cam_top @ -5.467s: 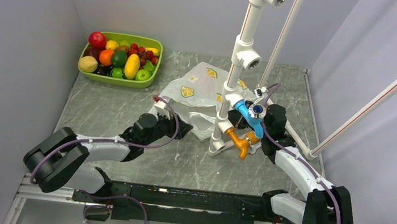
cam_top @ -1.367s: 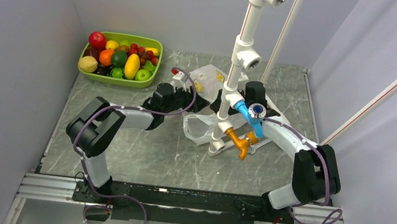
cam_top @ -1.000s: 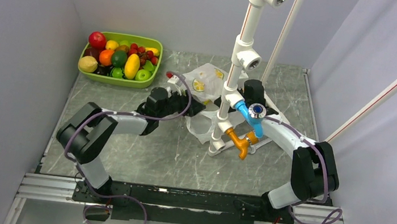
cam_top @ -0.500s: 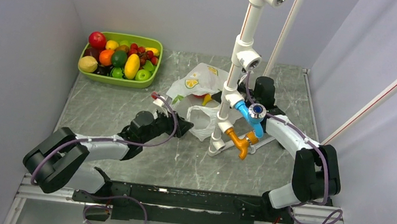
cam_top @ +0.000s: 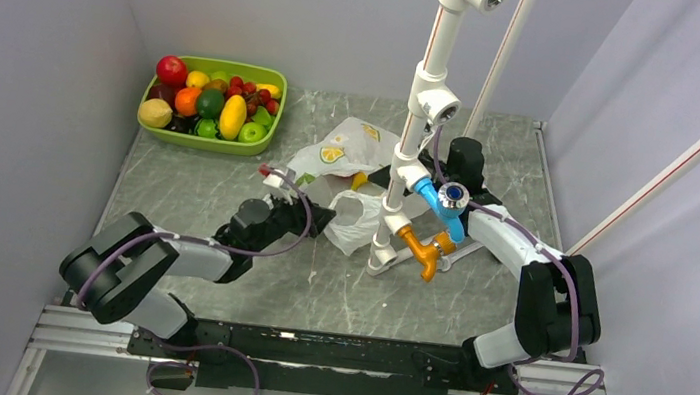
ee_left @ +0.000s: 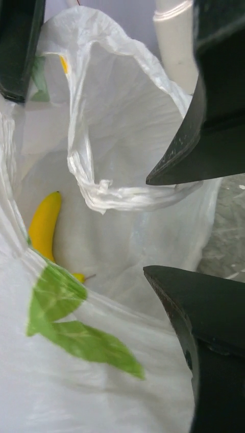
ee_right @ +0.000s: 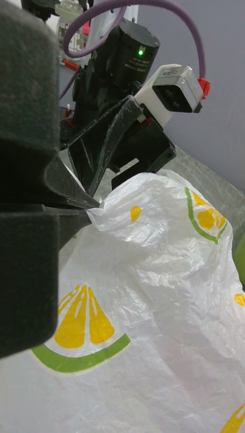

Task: Take the fake fruits out of the plastic bag
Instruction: Adjust the plastic bag at the center of the board.

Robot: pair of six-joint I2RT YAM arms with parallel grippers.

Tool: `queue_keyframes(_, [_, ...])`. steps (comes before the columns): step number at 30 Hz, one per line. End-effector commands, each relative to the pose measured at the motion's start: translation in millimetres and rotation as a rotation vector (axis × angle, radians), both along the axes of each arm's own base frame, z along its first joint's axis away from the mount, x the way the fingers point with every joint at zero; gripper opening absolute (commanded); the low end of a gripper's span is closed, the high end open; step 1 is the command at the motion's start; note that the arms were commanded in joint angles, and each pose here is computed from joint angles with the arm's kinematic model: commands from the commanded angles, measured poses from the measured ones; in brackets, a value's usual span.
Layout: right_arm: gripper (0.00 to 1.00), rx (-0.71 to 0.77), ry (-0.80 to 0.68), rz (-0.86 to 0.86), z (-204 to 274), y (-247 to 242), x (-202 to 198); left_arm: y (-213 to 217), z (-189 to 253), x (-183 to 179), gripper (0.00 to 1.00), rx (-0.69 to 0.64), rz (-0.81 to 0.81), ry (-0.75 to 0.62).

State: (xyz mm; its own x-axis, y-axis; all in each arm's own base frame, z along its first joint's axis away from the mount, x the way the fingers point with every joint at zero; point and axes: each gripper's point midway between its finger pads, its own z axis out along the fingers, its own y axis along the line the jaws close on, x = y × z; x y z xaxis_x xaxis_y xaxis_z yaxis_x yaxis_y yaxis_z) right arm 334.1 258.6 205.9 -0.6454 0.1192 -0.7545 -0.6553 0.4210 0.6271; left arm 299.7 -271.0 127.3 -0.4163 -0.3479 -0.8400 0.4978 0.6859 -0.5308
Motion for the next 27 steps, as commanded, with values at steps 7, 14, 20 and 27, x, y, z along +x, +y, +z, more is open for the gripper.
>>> queue_keyframes(7, [0.0, 0.038, -0.096, 0.022, 26, 0, 5, 17, 39, -61, 0.71, -0.089, -0.202, -0.117])
queue_keyframes(14, [0.0, 0.041, -0.101, 0.019, 28, -1, 5, 34, 23, -71, 0.75, 0.006, -0.184, -0.122])
queue_keyframes(20, [0.0, 0.039, -0.106, 0.016, 31, -2, 5, 47, 12, -55, 0.7, 0.05, -0.076, -0.066])
queue_keyframes(27, [0.0, 0.044, -0.102, 0.021, 32, -1, 5, 19, 11, -18, 0.42, 0.062, -0.081, -0.052])
